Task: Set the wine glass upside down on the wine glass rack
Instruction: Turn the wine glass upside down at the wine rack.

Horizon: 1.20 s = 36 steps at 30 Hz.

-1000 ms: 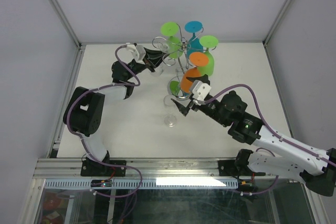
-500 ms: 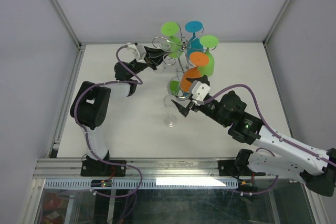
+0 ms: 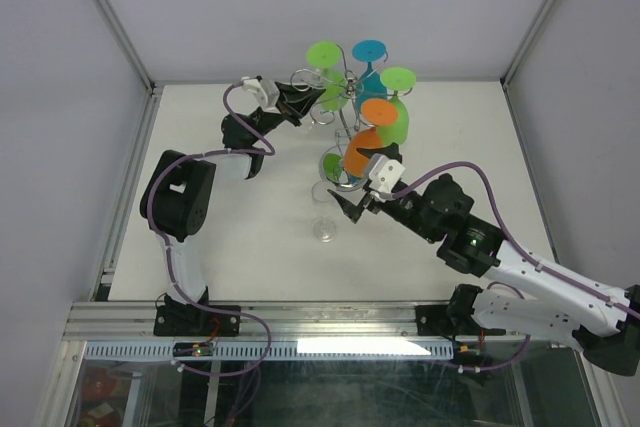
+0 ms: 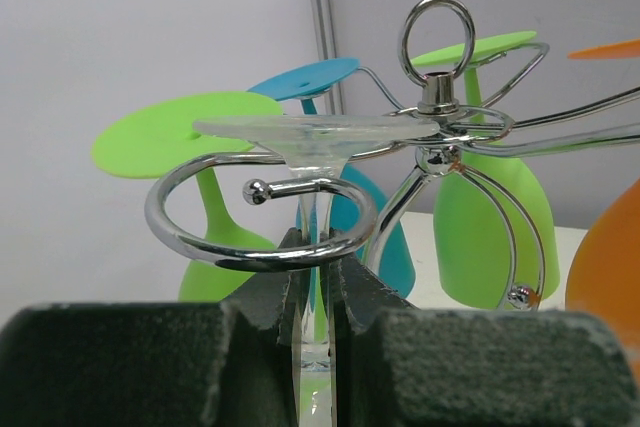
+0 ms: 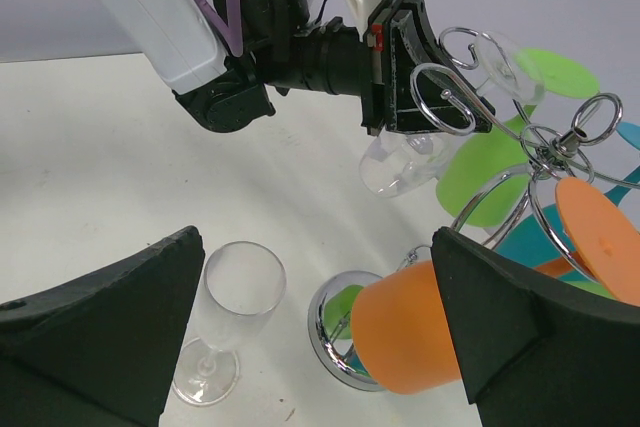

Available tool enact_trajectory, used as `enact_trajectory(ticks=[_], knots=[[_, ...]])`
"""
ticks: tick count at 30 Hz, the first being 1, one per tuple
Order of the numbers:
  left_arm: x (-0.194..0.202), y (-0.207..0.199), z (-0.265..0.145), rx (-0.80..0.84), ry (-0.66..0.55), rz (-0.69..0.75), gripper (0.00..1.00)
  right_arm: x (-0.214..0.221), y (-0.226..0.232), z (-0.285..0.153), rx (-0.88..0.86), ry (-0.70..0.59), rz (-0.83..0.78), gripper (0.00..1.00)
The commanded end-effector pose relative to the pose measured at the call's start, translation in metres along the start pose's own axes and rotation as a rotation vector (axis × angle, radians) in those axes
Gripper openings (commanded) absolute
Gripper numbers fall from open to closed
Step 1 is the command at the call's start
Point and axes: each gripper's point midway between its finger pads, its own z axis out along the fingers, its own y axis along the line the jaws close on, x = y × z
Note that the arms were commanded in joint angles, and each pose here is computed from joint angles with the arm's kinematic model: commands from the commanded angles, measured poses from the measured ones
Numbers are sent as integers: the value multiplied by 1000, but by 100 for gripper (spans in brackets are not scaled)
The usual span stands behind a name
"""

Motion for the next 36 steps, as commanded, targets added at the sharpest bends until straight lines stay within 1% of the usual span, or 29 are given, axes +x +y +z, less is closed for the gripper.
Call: enact_trajectory(ticks=[1, 14, 21, 29, 36], knots=[[-48, 13, 9, -34, -155, 118, 0, -17, -10, -3, 39, -53, 12, 100], [-65, 20, -7, -101, -183, 136, 0, -13, -7, 0, 27, -46, 6, 100], [-68, 17, -17, -119, -192, 126, 0, -14, -3, 3, 7, -50, 5, 100], [-80, 17, -16, -115, -215, 132, 0, -13, -1, 6, -4, -49, 5, 100], [-83, 22, -9, -105, -202, 147, 0, -13, 1, 6, -9, -48, 9, 100]])
